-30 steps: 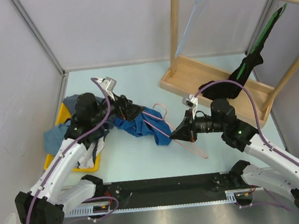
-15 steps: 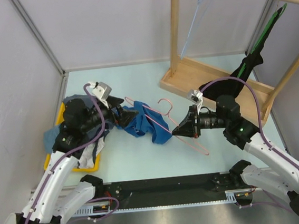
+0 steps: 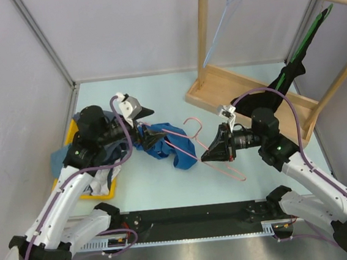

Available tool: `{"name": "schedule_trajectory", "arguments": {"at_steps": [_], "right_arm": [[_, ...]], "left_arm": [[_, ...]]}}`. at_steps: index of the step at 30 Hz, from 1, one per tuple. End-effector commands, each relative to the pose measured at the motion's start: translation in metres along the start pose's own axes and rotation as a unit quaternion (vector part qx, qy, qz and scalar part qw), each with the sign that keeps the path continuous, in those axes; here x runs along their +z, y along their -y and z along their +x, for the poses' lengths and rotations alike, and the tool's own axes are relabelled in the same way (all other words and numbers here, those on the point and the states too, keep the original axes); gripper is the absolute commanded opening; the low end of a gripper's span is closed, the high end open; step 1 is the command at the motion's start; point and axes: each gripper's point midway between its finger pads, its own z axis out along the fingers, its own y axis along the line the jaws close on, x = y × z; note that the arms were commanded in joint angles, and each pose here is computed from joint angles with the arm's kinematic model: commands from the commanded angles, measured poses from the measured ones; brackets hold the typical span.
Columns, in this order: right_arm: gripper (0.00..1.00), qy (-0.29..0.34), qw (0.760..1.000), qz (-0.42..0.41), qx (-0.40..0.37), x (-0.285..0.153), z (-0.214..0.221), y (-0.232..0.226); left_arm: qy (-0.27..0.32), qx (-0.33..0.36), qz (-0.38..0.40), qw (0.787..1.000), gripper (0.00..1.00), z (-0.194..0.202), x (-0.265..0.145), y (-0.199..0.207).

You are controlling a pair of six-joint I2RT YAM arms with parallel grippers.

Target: Place the tank top on the hanger

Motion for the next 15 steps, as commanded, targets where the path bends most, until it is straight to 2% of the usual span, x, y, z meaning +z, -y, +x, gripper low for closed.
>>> {"name": "schedule_trajectory", "arguments": {"at_steps": [1,6,15], "right_arm": [[0.0,0.013,0.998,-0.044,-0.052,-0.003,-0.024,-0.024],[0.0,0.009,0.997,-0.056,-0.05,-0.005,-0.026,-0.025],[0.0,-0.016,0.994,-0.105,-0.038,-0.007,-0.024,-0.034]], "left_arm": [[0.009,0.039,0.057,0.998,0.99,-0.015,0.007,0.018],[-0.001,0.021,0.109,0.994,1.0,-0.001,0.006,0.037],[-0.023,0.005,0.109,0.994,0.99,0.018,0.013,0.034]]}}
